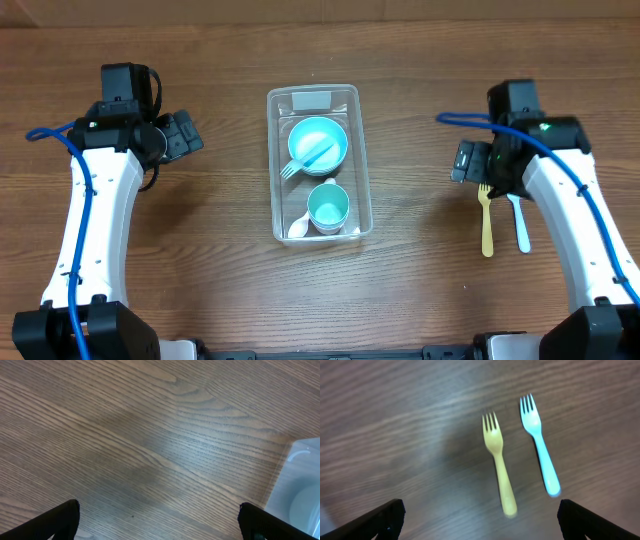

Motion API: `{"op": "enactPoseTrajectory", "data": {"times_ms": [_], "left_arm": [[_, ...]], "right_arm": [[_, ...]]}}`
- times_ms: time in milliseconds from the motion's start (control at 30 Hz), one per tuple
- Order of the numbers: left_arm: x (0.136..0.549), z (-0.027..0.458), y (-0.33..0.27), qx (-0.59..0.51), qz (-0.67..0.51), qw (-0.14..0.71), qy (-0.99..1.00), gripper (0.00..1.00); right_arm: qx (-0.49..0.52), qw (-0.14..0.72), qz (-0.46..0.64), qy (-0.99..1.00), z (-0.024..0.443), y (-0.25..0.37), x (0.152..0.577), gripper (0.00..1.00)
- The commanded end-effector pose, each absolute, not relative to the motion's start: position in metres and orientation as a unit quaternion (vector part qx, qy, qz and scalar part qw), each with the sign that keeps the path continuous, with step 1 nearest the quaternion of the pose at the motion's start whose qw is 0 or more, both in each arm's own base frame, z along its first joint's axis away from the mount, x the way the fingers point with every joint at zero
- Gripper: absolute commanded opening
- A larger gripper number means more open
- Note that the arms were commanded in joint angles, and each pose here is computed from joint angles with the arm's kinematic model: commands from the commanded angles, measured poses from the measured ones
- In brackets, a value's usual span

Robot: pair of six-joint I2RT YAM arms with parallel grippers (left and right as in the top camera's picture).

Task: Pack container
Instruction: 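Lower the right gripper onto the yellow fork and grasp it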

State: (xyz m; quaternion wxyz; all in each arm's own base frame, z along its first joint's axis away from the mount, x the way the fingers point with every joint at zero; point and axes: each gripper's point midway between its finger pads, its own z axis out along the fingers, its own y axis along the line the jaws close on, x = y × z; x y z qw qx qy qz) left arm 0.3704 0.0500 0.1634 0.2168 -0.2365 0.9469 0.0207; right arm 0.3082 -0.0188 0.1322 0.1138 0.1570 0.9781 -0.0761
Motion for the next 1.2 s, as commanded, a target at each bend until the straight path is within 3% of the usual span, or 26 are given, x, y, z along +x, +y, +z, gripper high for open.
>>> {"op": "enactPoseTrajectory", "data": {"times_ms": [0,200,367,1067,1133,1167], "left_arm": [[0.373,0.179,0.052,-0.227,0.023,0.239,0.944,1.00],[0.373,0.179,0.052,-0.227,0.023,0.239,0.944,1.00],[0.373,0.179,0.052,-0.227,0.023,0.239,0.944,1.00],[0.373,0.179,0.052,-0.227,0.023,0.239,0.944,1.00],[0.373,0.179,0.052,-0.227,0.023,0.239,0.944,1.00],[0.373,0.179,0.052,-0.227,0.023,0.239,0.944,1.00]], "right_arm": [[0.152,0.108,-0.094,0.978,0.115,-0.027,0.301,1.00],[0.175,0.100,-0.040,0.979,0.079,-0.041,0.295,0.90],[0.181,0.107,0.005,0.978,0.076,-0.051,0.298,0.80],[0.158,0.122,-0.023,0.980,-0.016,-0.046,0.259,0.76],[0.158,0.126,-0.023,0.979,-0.017,-0.046,0.261,0.73],[0.158,0.128,-0.023,0.979,-0.016,-0.046,0.262,0.65]]}}
